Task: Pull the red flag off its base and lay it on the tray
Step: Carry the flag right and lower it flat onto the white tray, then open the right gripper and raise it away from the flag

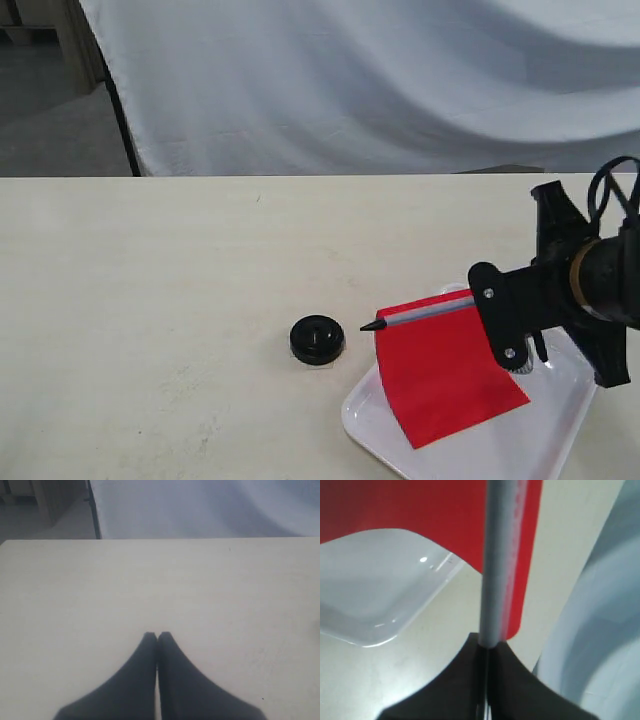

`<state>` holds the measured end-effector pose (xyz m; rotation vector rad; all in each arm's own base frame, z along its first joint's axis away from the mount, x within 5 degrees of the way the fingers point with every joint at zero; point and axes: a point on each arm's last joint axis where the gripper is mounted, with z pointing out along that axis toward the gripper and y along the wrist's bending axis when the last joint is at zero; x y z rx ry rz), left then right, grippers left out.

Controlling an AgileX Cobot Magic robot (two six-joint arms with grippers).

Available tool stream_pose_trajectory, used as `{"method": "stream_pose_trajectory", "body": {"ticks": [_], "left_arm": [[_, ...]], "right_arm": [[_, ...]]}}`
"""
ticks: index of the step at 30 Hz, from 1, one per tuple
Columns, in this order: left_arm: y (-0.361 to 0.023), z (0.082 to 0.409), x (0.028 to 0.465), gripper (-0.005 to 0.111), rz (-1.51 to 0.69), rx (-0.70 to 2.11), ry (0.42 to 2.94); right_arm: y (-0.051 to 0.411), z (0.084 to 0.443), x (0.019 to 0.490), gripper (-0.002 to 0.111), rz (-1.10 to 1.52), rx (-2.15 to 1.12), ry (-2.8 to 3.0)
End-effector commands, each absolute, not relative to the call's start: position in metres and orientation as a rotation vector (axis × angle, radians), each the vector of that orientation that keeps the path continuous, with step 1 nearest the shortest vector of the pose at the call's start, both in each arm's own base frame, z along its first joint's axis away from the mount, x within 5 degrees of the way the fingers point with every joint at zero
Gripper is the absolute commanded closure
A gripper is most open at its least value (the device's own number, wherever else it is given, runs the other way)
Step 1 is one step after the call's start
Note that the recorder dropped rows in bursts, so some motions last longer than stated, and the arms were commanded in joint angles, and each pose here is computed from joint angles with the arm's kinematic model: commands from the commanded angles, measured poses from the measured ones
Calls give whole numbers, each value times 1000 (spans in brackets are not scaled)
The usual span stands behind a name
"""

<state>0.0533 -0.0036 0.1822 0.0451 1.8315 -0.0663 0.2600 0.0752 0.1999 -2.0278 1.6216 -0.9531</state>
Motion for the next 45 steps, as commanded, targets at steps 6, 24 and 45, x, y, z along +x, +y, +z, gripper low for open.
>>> {"method": "stream_pose_trajectory", "body": {"ticks": [6, 24, 45], "left_arm": [[-4, 182, 53, 107, -72, 47, 1828], [-4, 182, 53, 107, -69, 49, 1828], [-4, 182, 53, 107, -69, 49, 1828]], "right_arm": [[79, 155, 268, 109, -883, -2190, 1675], [86, 139, 270, 44, -721, -1987, 1867], [118, 220, 267, 109, -161, -1006, 2010]]}}
